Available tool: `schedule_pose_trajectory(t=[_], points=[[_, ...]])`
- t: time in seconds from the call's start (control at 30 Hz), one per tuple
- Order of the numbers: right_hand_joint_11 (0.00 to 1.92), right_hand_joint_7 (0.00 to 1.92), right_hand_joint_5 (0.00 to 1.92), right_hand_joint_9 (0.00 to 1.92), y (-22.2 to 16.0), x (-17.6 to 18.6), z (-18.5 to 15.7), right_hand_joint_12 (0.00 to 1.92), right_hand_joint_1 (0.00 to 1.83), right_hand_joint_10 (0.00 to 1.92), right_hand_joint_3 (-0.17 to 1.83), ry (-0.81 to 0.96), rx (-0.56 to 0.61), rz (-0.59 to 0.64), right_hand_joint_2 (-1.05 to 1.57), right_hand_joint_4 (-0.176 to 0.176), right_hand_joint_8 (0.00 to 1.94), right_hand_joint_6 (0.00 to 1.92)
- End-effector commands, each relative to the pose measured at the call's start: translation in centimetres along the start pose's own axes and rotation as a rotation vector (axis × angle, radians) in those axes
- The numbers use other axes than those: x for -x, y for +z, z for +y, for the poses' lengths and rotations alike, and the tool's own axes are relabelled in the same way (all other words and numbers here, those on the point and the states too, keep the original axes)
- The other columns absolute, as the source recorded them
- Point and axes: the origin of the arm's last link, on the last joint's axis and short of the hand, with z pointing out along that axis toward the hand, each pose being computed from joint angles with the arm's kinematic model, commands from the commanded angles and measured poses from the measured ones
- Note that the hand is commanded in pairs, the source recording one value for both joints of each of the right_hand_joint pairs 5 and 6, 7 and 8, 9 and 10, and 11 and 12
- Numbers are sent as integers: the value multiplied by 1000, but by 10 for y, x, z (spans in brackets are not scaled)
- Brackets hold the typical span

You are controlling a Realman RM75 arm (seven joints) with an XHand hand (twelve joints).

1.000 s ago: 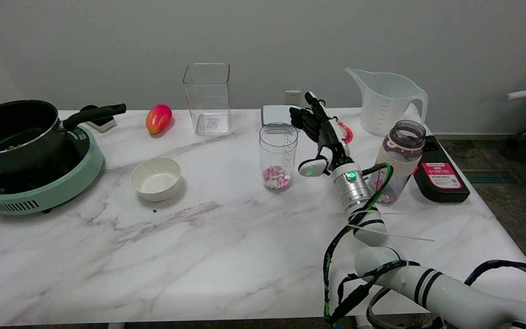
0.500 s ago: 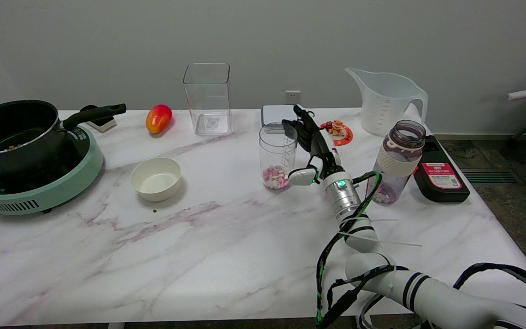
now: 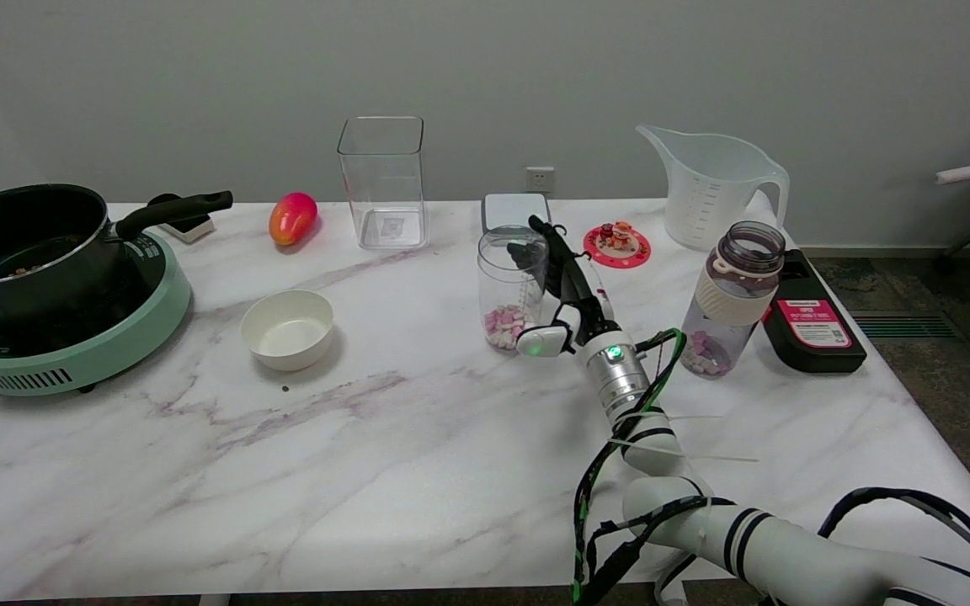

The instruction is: Pick up the measuring cup.

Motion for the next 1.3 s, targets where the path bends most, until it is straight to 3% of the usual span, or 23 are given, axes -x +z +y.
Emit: schedule_pose_trajectory(t=[0.03,0.6,0.8,1.03,1.3], points=[[343,492,180,428,4,7,10,343,1137,428,752,3,25,-5,-889,0,492,180],[342,503,199,452,11,9,10,342,1217,452,713,-12,28,-9,-854,0,503,199],[367,529,230,474,11,8,10,367,1289,474,677,-3,33,-2,-643,0,529,230],[568,775,443,759,12,6,10,568,1334,759,595,-4,34,8,-172,0,775,443],[650,940,594,883,12,2,11,650,1344,883,562,-1,34,23,36,0,940,594]])
